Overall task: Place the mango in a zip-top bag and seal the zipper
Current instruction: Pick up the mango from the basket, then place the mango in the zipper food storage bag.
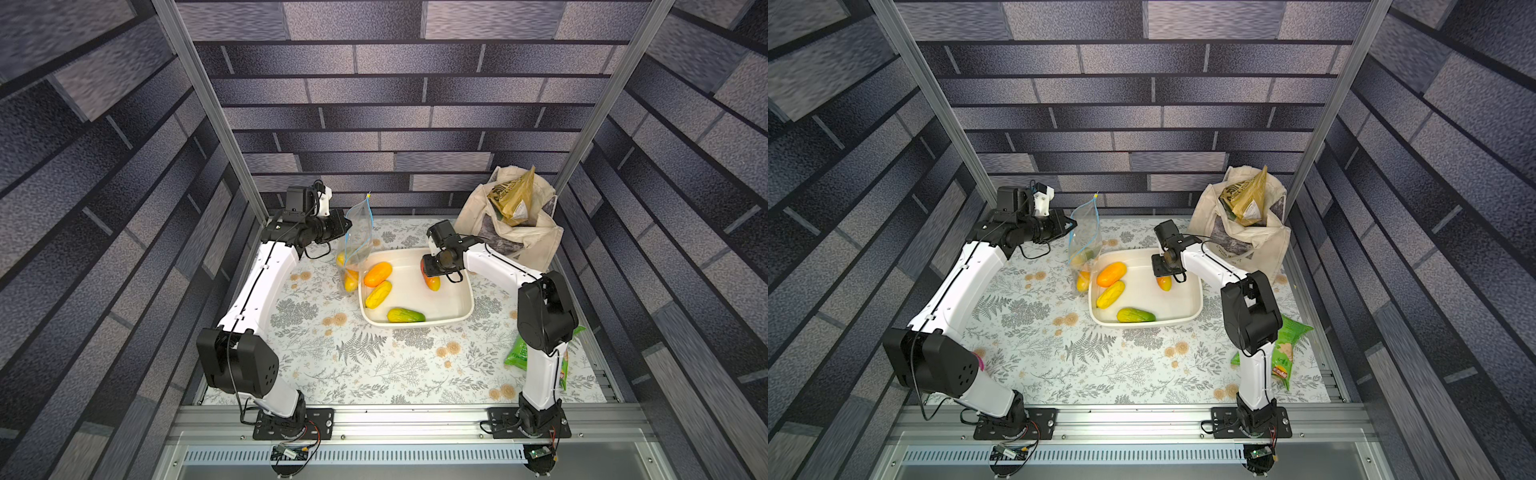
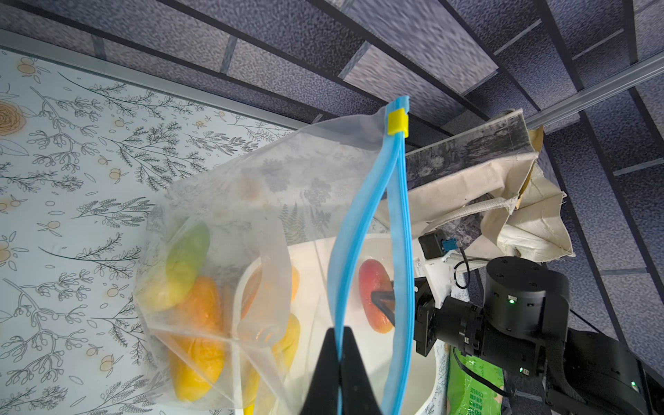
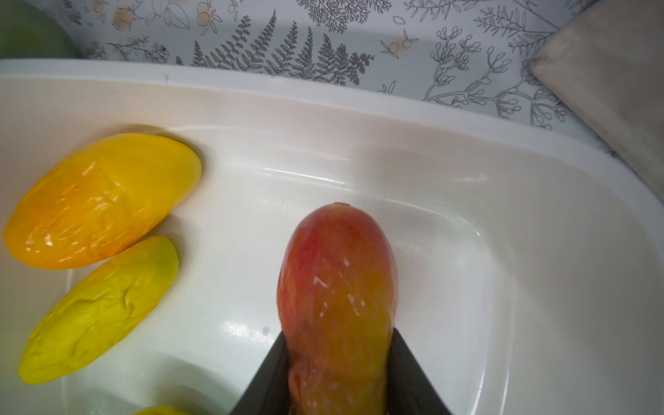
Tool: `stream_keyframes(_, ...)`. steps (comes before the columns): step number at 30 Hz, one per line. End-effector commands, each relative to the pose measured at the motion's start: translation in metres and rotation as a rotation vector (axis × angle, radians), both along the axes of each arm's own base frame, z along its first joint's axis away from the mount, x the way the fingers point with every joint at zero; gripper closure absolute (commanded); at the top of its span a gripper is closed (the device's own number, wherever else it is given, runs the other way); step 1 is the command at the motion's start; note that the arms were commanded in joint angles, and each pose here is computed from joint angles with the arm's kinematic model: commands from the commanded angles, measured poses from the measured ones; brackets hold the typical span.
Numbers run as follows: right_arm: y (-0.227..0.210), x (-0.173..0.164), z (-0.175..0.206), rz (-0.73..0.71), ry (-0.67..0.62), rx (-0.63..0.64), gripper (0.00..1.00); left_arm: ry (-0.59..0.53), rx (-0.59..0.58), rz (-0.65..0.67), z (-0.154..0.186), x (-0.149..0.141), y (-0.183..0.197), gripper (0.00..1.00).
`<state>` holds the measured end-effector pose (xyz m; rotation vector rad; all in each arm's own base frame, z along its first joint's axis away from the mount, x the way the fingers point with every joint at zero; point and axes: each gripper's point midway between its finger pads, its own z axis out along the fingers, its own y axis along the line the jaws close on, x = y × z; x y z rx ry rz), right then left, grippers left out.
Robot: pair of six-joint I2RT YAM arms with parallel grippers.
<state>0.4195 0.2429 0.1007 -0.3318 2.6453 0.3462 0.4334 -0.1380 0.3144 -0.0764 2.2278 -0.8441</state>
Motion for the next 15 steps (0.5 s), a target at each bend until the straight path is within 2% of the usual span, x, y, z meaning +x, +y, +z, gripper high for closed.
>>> stream_keyframes(1,0.025,0.015,0.087,-0.015,-0.225,0.28,0.83,-0.033,-0.031,-0.007,0.016,-0.005,-0.001,1.0)
stream_keyframes(4,0.035,0.02,0.17,-0.06,-0.436,0.555,0.89,-0.036,-0.035,-0.006,0.018,-0.005,-0.001,1.0)
stream_keyframes(7,0.047,0.019,0.238,-0.094,-0.575,0.805,0.95,-0.032,-0.043,0.0,0.018,-0.004,-0.002,1.0)
stream_keyframes(12,0.113,0.004,0.299,0.006,-0.727,0.939,0.97,-0.025,-0.054,-0.008,0.017,-0.001,-0.008,1.0)
stream_keyframes(15,0.135,0.008,0.313,-0.005,-0.805,0.968,0.97,-0.021,-0.064,-0.001,0.018,0.0,-0.007,1.0)
